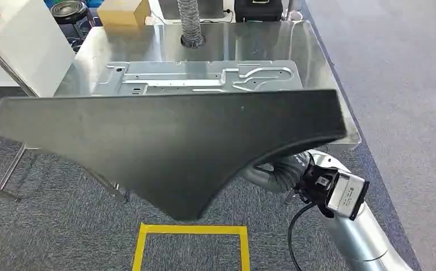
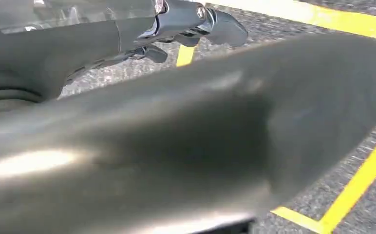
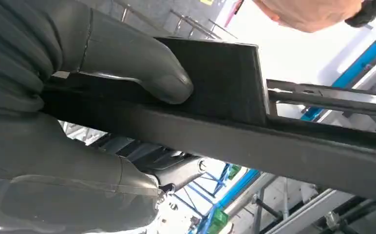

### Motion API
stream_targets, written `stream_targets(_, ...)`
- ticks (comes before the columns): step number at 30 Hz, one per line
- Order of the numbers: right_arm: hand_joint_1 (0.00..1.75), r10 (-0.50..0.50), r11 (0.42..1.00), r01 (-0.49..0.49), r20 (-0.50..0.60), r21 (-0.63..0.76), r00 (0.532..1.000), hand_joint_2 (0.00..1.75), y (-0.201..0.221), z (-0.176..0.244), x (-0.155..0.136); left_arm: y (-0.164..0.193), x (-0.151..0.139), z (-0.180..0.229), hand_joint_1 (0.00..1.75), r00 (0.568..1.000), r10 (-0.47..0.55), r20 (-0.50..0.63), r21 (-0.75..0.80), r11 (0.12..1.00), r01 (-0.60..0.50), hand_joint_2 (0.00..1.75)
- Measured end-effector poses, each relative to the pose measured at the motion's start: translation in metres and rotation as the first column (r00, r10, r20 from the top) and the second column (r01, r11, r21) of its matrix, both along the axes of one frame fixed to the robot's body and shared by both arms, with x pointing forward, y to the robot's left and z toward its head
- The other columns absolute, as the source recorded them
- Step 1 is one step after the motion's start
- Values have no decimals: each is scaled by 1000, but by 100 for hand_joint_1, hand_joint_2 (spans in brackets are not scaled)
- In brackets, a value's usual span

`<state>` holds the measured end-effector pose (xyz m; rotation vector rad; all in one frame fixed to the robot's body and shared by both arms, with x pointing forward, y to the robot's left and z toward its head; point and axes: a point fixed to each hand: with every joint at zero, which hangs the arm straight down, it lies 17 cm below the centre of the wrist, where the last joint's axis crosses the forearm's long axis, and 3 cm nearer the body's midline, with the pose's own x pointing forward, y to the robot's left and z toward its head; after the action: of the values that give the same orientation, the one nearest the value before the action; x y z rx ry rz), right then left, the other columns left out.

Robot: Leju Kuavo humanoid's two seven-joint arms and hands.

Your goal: Take the parts from the cabinet and place them on the table.

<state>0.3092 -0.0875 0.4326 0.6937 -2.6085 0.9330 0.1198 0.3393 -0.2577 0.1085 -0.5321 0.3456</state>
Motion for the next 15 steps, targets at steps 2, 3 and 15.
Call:
stream_targets(2,175,-1,1000,1,1,0,1000,175,0,0,0,0,3,1,0,1000,-1,4,0,1000,1,0)
stream_targets(3,175,0,1000,0,2,1,1000,175,0,0,-1,0,4,1,0,1000,-2,5,1,1000,2,0)
stream_targets(15,175,-30,999,30,8,17,999,175,-7,0,0,-2,3,0,0,1000,-21,4,-1,1000,21,0)
